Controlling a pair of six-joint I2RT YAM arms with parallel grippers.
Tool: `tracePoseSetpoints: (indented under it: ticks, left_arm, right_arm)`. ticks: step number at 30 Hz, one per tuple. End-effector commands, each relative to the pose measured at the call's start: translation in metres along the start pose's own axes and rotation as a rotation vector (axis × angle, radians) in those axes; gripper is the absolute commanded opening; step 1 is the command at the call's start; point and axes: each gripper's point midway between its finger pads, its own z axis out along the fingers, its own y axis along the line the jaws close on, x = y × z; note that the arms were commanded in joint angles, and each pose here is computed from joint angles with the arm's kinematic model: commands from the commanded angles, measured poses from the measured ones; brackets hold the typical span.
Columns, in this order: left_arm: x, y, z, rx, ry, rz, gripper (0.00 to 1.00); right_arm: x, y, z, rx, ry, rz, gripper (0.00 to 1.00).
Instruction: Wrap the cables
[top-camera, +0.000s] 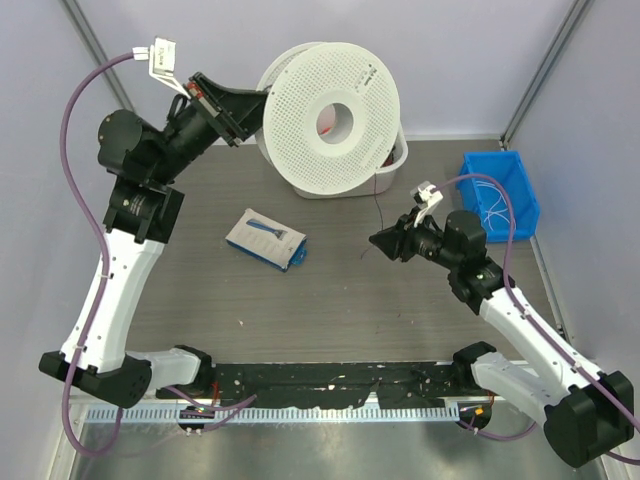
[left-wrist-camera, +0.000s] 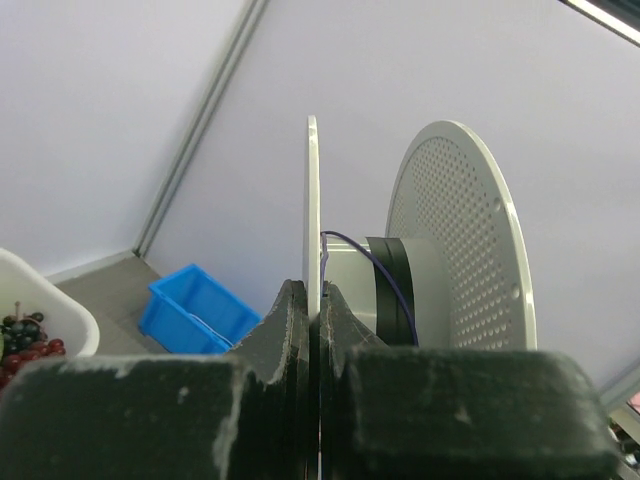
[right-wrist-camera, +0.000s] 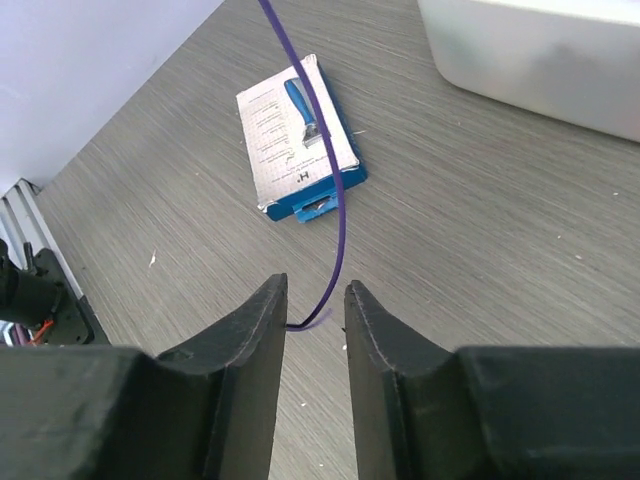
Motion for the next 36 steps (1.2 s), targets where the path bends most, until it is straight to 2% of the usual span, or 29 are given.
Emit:
tracePoseSetpoints:
  ticks: [1, 2, 7, 11, 14, 21, 26, 32, 36]
  left_arm:
    - [-0.049, -0.026, -0.011, 0.017, -0.190, 0.097, 0.00]
    - [-0.048, -0.025, -0.011, 0.015, -0.192, 0.095, 0.00]
    - [-0.054, -0.019, -0.014, -0.024, -0.221, 0.104, 0.00]
    - [-0.060, 0.007, -0.021, -0.160, -0.276, 0.124, 0.00]
    - [-0.055, 0.043, -0.029, -0.321, -0.295, 0.091, 0.00]
    - [-0.031, 0.122, -0.066, -0.698, -0.291, 0.080, 0.00]
    - [-0.024, 0.171, -0.094, -0.991, -0.277, 0.080, 0.00]
    - [0.000, 0.204, -0.107, -1.086, -0.219, 0.130, 0.00]
    - [0.027, 0.229, -0.110, -1.157, -0.105, 0.163, 0.00]
  right_arm:
    - [-0.009, 0.003, 0.004, -0.018, -0.057, 0.027, 0.28]
    - [-0.011, 0.003, 0.005, -0.022, -0.068, 0.032, 0.26]
    - [-0.016, 0.003, 0.009, -0.030, -0.082, 0.033, 0.01]
    - [-0.007, 0.006, 0.007, -0.047, -0.036, 0.013, 0.01]
    - [0.005, 0.022, 0.003, -0.118, 0.030, -0.055, 0.01]
    - [0.049, 0.057, -0.018, -0.232, 0.249, -0.305, 0.01]
    - [0.065, 0.095, -0.033, -0.343, 0.298, -0.461, 0.01]
    - [0.057, 0.123, -0.040, -0.438, 0.309, -0.573, 0.01]
    - [0.041, 0.146, -0.044, -0.527, 0.278, -0.684, 0.01]
